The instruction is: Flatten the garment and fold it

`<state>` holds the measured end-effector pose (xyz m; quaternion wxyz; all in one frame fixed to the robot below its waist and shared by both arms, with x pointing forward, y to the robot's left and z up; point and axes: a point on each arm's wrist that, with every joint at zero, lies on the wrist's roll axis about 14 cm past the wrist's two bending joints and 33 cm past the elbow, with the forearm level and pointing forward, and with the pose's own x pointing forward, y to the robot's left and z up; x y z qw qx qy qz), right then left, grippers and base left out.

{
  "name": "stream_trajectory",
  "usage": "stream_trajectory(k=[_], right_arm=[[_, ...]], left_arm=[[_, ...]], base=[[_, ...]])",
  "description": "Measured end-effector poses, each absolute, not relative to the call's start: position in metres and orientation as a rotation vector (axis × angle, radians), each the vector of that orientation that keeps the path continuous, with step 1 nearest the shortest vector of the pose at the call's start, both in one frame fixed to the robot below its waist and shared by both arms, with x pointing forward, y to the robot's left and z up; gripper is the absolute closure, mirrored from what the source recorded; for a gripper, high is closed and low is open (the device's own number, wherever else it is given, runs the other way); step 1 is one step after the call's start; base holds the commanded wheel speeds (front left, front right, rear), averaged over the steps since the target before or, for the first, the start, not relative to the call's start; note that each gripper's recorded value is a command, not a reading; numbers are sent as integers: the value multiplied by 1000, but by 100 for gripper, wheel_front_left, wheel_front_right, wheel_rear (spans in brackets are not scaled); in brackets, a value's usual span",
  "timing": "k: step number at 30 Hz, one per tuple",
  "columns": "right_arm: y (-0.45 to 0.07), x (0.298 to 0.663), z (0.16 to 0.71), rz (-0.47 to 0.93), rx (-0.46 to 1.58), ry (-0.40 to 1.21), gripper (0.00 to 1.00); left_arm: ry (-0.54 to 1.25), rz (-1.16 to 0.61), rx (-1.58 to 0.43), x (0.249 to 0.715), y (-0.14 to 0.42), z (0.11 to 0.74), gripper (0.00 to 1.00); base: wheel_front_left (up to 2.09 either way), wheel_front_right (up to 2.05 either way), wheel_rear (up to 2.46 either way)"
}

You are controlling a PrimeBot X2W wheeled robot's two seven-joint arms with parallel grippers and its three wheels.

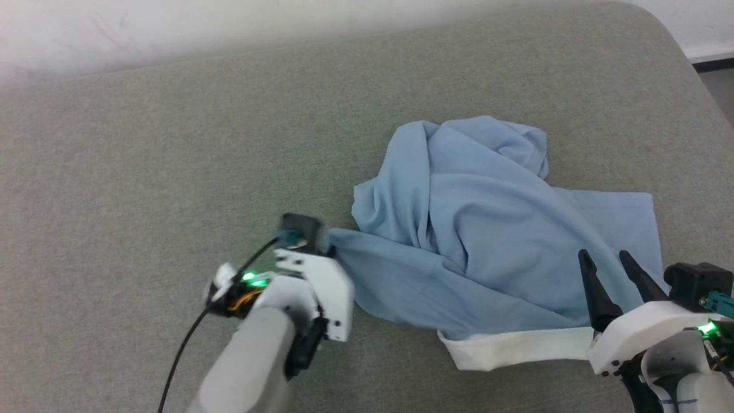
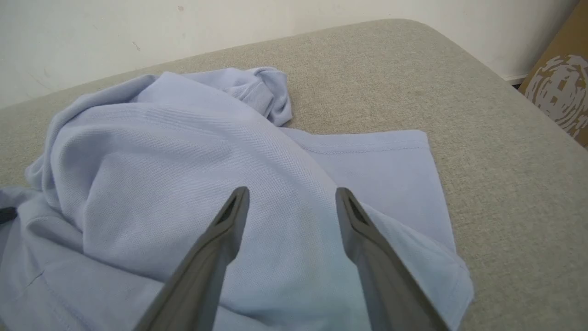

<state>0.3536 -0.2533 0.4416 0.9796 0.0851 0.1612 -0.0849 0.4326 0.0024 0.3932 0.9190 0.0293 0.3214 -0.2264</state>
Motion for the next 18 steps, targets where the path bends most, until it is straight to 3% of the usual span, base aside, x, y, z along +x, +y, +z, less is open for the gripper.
stream_trajectory(k=[9,18], right_arm=[[-235,370,446,-109,171,301,0],[-211,386,449,-31,168,301,0]], left_arm=[[365,-40,-122,456,132,433,100],[393,307,-180,395,245,415,100]], base=[[0,0,0],[0,0,0]])
